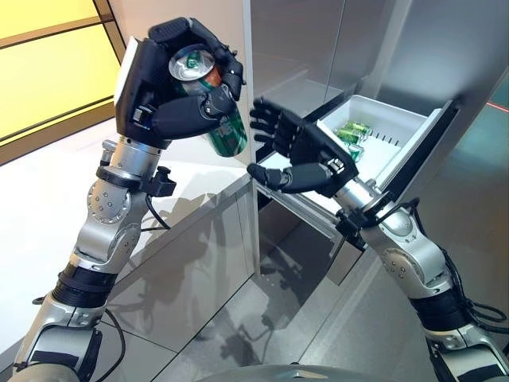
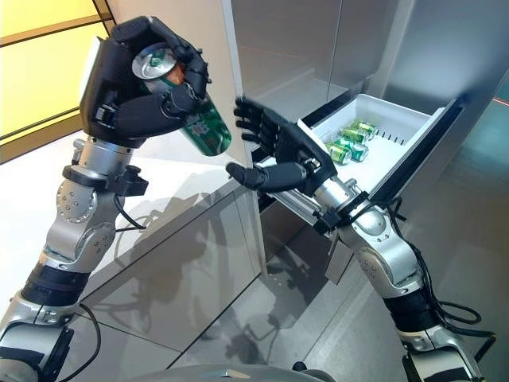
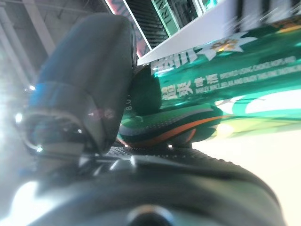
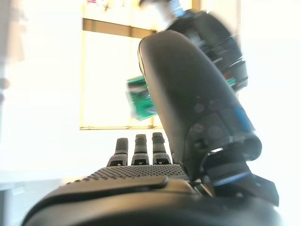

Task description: Put drinks into fridge and close the fridge

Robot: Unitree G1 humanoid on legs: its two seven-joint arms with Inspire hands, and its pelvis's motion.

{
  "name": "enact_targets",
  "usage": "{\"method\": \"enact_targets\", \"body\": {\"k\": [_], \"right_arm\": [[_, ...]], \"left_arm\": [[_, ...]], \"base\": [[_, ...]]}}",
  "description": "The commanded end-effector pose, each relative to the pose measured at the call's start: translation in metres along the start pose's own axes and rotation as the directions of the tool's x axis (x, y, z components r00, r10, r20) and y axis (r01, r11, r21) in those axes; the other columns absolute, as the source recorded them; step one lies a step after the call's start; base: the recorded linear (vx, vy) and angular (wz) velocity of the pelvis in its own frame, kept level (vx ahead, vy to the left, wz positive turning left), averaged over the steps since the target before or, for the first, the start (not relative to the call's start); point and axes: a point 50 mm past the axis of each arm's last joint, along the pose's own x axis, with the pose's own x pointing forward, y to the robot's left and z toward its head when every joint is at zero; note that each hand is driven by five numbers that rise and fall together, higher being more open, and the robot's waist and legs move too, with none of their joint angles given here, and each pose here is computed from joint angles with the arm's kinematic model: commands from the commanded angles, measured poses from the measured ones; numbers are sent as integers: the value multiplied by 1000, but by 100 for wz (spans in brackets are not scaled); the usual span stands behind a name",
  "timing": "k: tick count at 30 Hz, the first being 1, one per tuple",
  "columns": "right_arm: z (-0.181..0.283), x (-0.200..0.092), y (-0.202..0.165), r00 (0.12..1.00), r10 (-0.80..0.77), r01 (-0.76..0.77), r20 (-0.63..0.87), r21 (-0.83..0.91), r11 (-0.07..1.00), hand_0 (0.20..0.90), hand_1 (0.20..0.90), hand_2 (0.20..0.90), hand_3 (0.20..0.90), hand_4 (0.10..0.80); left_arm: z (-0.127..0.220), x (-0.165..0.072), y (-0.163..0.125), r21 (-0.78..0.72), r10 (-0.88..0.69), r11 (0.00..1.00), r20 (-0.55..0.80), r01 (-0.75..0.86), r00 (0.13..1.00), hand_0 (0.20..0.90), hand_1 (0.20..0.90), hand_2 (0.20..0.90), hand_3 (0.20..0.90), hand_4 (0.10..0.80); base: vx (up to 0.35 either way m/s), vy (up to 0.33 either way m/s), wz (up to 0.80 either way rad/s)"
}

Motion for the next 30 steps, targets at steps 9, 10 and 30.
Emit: {"method": "enact_targets", "body": {"k": [9,10,30], "right_arm": [[31,27,18,990,81,-83,119,17,996,900,900,900,900,800],[31,30,21,989,99,-101,107,18,995,900,900,900,900,800],[20,59,50,982,187,-190,42,130,973,900,900,900,900,800]], "left_arm": [[57,50,-31,43,-170,985,271,164,948,300,300,300,200,100],[57,52,-35,46,-181,983,269,175,946,300,300,300,200,100],[42,62,-69,-56,-299,946,227,319,927,300,300,300,200,100]], "base": [[-3,-3,0],[0,0,0],[0,0,0]]}}
